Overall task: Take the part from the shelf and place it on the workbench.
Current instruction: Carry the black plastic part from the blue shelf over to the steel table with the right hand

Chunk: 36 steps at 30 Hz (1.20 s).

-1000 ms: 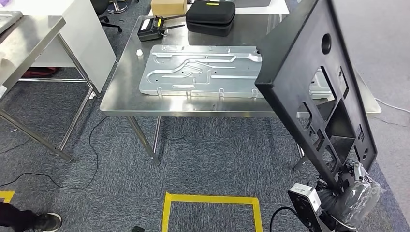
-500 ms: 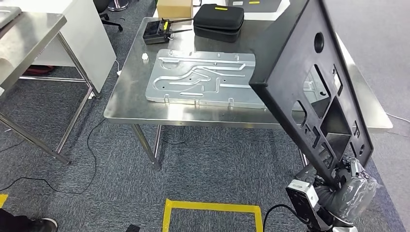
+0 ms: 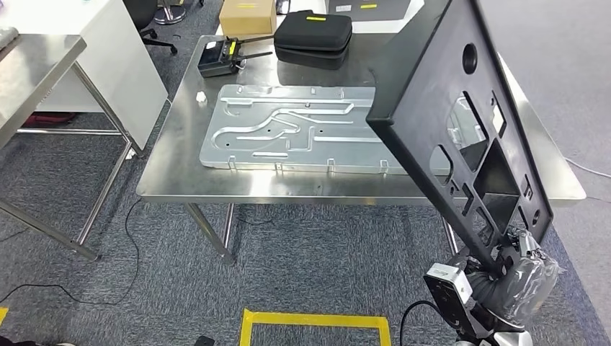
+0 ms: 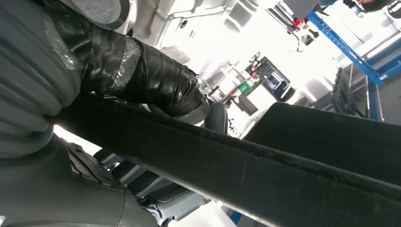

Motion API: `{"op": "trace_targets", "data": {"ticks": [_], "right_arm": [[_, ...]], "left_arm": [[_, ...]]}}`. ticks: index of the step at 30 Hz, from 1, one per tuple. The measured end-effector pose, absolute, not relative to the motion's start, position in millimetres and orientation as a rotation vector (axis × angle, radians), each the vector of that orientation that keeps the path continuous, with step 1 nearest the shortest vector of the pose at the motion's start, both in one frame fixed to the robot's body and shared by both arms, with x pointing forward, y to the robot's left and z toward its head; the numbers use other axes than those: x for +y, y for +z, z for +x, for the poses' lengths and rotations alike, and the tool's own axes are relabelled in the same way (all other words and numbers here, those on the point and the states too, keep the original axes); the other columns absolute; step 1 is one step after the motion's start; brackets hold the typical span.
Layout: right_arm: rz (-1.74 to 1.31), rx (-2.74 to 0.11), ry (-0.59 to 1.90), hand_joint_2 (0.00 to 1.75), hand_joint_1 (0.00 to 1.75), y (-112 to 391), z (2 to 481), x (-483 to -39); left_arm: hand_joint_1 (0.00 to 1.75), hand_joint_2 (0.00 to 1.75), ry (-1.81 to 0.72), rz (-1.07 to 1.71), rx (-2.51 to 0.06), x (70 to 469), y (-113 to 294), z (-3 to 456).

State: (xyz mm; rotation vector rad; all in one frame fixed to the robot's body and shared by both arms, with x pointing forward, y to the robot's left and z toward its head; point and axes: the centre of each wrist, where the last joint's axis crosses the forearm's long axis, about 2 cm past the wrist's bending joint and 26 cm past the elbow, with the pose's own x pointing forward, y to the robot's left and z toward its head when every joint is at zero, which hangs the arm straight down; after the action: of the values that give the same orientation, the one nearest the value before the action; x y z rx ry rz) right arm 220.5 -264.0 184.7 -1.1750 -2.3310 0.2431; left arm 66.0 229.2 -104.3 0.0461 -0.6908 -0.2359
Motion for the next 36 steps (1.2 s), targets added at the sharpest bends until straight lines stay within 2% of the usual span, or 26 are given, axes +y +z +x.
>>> {"op": "trace_targets", "data": {"ticks": [36], "right_arm": [[-1.169, -2.348, 0.272, 1.75, 1.75, 190.9, 231.1, -261.6]], "left_arm": [[0.0, 1.75, -0.243, 0.038, -0.691, 227.5, -103.6, 69.1]]}}
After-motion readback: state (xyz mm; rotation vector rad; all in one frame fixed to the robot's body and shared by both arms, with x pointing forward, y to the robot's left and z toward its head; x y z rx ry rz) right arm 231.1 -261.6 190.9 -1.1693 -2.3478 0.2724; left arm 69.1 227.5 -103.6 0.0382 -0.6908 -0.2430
